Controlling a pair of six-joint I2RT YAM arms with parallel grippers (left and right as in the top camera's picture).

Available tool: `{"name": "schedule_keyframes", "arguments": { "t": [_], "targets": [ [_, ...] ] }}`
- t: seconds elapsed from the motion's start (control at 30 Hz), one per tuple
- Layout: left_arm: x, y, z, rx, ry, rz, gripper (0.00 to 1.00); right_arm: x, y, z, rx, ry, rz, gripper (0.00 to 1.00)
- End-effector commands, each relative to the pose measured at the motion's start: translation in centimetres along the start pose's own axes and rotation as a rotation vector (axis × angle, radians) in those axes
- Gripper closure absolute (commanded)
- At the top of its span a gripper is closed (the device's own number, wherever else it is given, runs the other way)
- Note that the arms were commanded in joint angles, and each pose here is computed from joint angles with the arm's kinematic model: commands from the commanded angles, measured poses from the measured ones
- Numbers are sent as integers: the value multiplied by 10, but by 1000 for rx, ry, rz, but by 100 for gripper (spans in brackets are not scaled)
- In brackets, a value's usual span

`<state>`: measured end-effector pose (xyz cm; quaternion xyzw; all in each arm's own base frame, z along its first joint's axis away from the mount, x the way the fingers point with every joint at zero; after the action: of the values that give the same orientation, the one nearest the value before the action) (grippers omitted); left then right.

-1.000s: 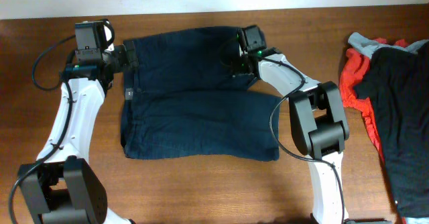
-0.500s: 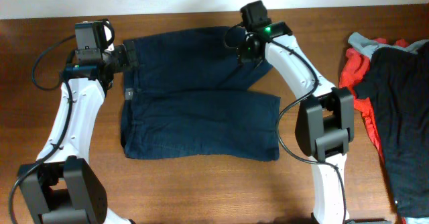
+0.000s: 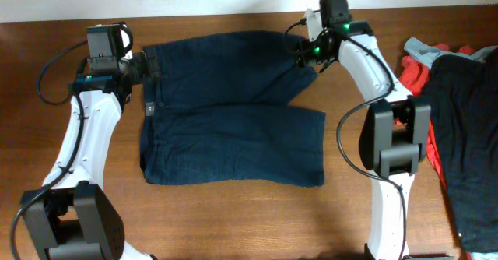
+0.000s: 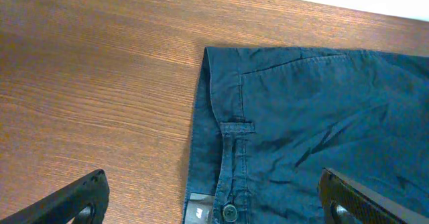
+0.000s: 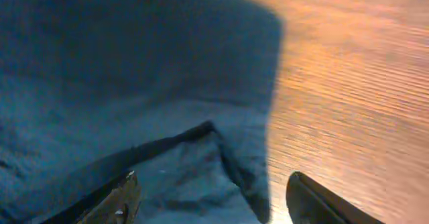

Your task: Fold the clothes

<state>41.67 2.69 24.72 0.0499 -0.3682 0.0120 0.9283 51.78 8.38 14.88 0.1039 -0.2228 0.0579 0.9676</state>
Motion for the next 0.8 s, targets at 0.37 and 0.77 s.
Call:
{"name": "schedule_keyframes", "arguments": {
  "t": [0.37,0.77],
  "targets": [
    [2,3,1,14,-5,12,1,-12,6,-37,95,55,49,58],
    [2,3,1,14,-5,12,1,-11,-6,11,70,92,49,96]
  ]
}}
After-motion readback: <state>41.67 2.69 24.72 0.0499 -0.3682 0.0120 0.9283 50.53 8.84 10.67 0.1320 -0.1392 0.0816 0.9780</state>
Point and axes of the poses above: each gripper's point midway between its finger pads, its own z axis back along the fingers, its own y axis along the line the jaws close on, x = y × z, the point moved 10 cm from there along z, back along the fingers, and after that the axes turned 10 degrees about -z, right-handed, at the moved point
